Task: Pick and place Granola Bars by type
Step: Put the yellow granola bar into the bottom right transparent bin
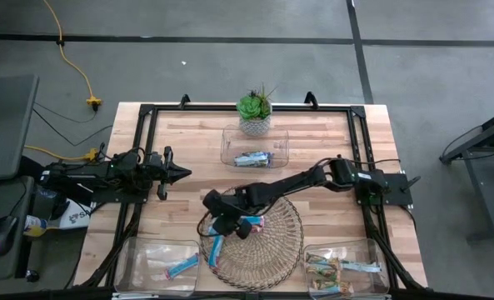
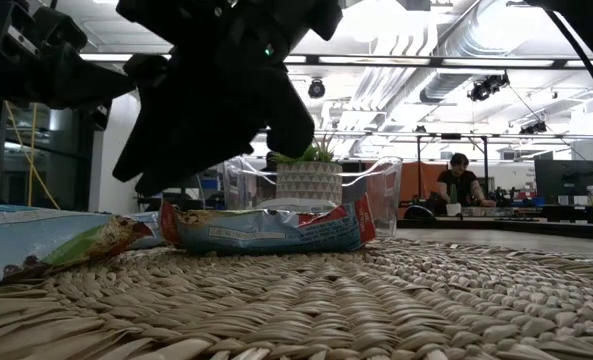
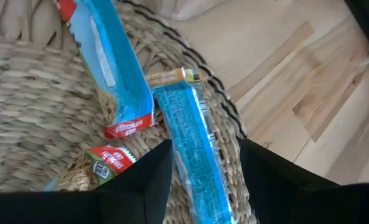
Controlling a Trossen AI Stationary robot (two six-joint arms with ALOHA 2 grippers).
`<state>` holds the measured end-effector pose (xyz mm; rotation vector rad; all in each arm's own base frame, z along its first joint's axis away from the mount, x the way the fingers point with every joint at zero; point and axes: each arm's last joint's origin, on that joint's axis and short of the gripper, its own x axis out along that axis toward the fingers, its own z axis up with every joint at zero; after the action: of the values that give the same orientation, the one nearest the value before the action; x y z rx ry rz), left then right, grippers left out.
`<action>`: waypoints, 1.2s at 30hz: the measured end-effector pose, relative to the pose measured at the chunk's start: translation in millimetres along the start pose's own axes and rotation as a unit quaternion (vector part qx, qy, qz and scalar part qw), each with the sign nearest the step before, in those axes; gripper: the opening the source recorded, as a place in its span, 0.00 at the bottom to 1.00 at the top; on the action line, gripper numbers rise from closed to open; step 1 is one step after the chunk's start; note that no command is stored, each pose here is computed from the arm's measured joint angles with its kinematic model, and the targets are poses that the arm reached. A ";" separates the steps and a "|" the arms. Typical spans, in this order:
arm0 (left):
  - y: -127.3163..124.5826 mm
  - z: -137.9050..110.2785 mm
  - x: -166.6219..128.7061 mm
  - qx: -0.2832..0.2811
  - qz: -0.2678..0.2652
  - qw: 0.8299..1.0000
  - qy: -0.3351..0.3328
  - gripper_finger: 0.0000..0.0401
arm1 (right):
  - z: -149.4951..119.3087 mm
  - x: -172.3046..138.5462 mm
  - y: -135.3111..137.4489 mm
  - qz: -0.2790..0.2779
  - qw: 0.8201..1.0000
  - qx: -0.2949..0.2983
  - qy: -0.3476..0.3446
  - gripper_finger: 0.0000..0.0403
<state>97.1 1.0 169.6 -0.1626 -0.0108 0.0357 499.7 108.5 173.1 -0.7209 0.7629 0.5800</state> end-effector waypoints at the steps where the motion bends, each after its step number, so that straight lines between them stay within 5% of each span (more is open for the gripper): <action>1: 0.0 -0.1 0.0 0.000 0.000 1.000 0.000 0.00 | 0.3 0.0 -0.1 -0.001 1.000 0.005 -0.001 0.43; 24: 0.0 0.0 0.0 0.000 0.000 1.000 0.000 0.00 | -13.3 7.2 -10.4 0.051 0.997 0.045 -0.047 0.61; 36: 0.0 0.0 0.0 0.000 0.000 1.000 0.000 0.00 | -20.3 21.8 -4.9 0.060 0.997 0.036 -0.036 0.62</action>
<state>97.1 1.0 169.6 -0.1625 -0.0108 0.0355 507.7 94.5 147.5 -0.5878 0.7593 0.6802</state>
